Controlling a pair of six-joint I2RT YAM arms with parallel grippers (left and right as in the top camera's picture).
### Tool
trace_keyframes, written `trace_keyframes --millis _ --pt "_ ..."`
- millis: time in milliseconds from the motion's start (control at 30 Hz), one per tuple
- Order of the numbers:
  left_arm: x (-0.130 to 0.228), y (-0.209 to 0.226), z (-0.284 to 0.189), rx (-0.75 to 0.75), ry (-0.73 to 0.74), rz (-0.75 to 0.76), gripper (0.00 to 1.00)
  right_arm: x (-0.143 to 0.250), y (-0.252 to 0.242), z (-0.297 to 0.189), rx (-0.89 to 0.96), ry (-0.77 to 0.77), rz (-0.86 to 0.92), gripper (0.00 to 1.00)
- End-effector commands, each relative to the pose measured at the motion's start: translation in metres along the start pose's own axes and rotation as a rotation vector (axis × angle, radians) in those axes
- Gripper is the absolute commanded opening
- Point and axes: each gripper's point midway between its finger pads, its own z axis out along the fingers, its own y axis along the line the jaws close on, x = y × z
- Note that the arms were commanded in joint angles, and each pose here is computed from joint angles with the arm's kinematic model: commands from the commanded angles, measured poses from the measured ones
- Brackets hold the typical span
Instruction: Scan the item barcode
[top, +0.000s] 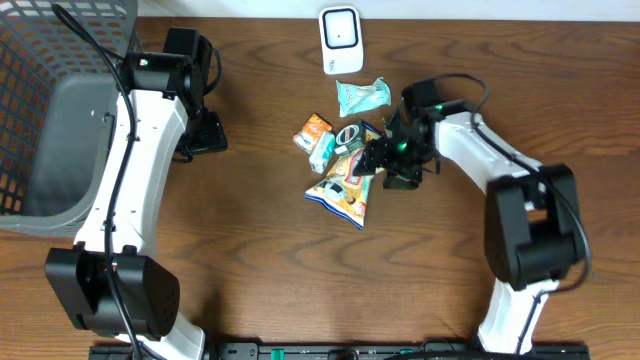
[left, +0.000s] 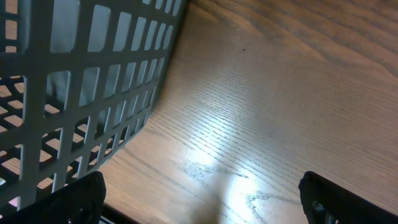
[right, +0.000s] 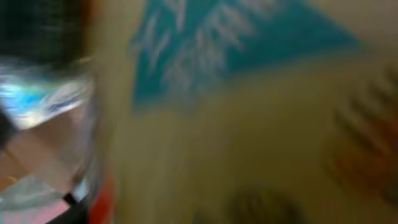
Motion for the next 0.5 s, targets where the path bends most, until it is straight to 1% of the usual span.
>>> trace_keyframes --millis 0,67,100,133,233,300,367,467 --pt "0.0 0.005 0.001 -0.022 -0.001 0.013 0.98 -0.003 -0.006 0.019 0.028 0.02 -0.049 0.51" --pt "0.0 0.005 0.001 -0.021 -0.002 0.012 0.98 -0.003 -0.004 0.021 0.007 0.028 -0.096 0.31" --pt "0.0 0.005 0.001 -0.021 -0.002 0.012 0.97 -0.004 -0.003 0.019 -0.001 0.026 -0.108 0.08" --pt "0.0 0.005 0.001 -0.022 -0.001 0.013 0.98 -0.004 -0.001 0.016 -0.01 0.022 -0.114 0.01" --pt "0.0 0.005 0.001 -0.022 -0.001 0.013 0.98 -0.01 0.005 -0.003 -0.025 -0.019 -0.149 0.01" --pt "0.0 0.005 0.001 -0.022 -0.001 0.013 0.98 -0.014 0.007 -0.021 0.005 -0.067 -0.167 0.01" --pt "0.0 0.005 0.001 -0.022 -0.001 0.013 0.98 -0.02 0.001 -0.045 0.104 -0.142 -0.176 0.01" --pt "0.0 0.005 0.001 -0.022 -0.001 0.013 0.97 -0.028 -0.012 -0.092 0.315 -0.289 -0.192 0.01"
